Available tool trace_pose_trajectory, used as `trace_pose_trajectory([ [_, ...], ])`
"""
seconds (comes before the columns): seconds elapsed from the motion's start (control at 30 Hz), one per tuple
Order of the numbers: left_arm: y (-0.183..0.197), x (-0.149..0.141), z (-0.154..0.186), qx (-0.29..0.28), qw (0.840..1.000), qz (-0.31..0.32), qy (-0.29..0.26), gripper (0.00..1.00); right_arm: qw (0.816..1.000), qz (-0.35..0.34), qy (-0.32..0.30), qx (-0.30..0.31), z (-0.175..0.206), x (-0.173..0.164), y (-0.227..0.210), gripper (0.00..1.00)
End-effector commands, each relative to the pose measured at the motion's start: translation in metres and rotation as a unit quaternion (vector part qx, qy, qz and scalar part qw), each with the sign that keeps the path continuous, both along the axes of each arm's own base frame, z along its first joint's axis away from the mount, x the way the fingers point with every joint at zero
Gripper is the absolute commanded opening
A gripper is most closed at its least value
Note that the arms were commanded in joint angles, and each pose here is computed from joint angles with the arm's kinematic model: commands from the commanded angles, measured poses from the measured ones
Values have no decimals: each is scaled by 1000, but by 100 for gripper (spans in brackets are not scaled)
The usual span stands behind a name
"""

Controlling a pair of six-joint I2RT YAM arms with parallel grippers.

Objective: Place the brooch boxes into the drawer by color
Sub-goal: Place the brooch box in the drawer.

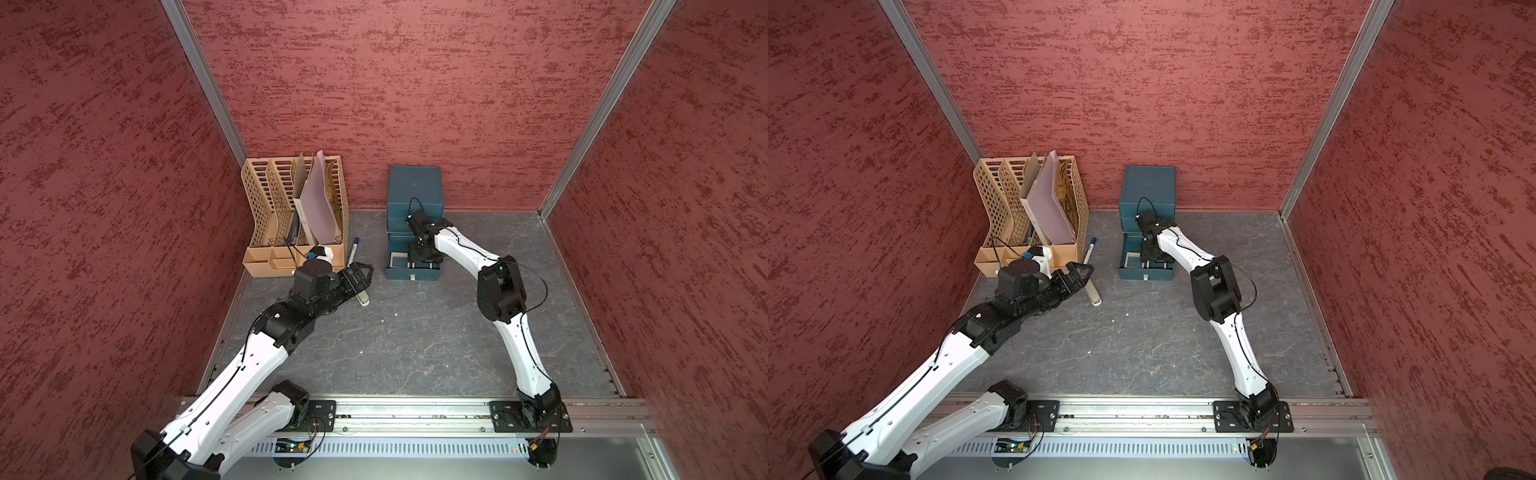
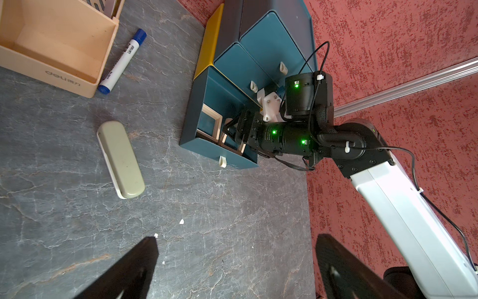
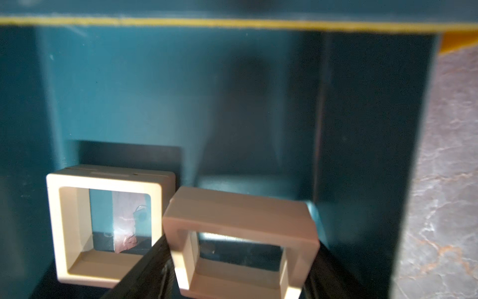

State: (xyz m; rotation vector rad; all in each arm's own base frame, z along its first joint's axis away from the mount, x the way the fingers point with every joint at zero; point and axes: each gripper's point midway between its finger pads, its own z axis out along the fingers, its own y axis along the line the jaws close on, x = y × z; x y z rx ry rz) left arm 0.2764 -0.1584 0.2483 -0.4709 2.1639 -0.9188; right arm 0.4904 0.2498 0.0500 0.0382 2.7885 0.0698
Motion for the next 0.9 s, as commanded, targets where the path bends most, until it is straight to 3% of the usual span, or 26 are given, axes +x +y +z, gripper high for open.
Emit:
trace_pose_trajectory([
  [0.0, -2, 1, 5, -4, 1000, 0, -8, 100, 1000, -4, 8, 1, -7, 1, 0, 70],
  [0.43, -4, 4, 6, -3, 1000, -3, -9, 100, 1000, -7, -3, 5, 8, 2, -1, 79],
  [0.87, -6, 7, 11, -4, 1000, -4, -14, 100, 998, -11, -45, 29, 53, 8, 2, 85],
])
